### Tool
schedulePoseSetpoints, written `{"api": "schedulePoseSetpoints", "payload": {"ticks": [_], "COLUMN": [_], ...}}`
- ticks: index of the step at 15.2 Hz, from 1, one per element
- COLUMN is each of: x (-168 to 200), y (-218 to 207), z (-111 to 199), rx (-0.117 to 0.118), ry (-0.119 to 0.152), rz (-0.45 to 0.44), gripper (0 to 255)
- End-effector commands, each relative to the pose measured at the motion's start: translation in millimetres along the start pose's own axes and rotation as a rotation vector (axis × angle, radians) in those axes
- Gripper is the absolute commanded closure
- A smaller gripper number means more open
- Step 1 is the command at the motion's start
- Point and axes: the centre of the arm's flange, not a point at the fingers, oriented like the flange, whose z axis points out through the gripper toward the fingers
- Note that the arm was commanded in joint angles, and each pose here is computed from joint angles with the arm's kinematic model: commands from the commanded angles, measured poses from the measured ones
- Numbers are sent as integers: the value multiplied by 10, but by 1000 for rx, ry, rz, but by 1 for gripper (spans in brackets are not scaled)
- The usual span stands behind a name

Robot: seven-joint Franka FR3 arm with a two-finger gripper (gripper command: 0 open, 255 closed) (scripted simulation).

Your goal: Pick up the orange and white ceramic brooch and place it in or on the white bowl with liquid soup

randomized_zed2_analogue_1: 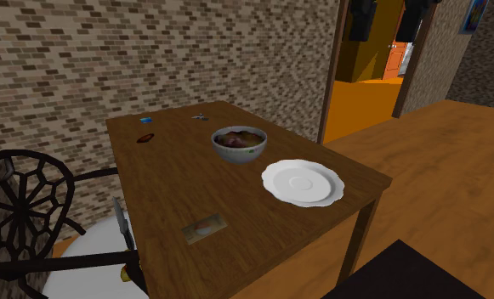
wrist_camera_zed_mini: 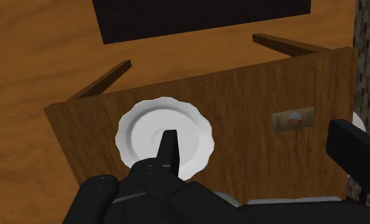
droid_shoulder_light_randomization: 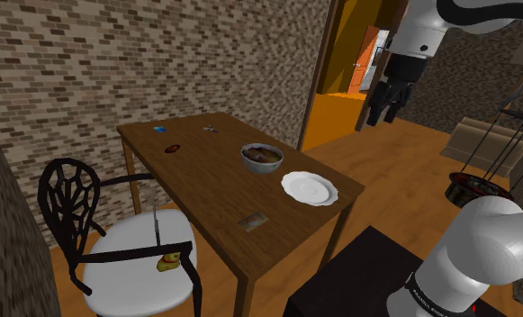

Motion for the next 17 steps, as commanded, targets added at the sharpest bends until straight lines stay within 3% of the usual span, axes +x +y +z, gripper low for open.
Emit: {"api": "schedulePoseSetpoints", "payload": {"ticks": [1, 17], "x": [0, 481], "y": [0, -1209], "z": [0, 1663], "rx": [0, -12], "ry": [0, 1], "rz": [0, 592], "gripper": [0, 0]}}
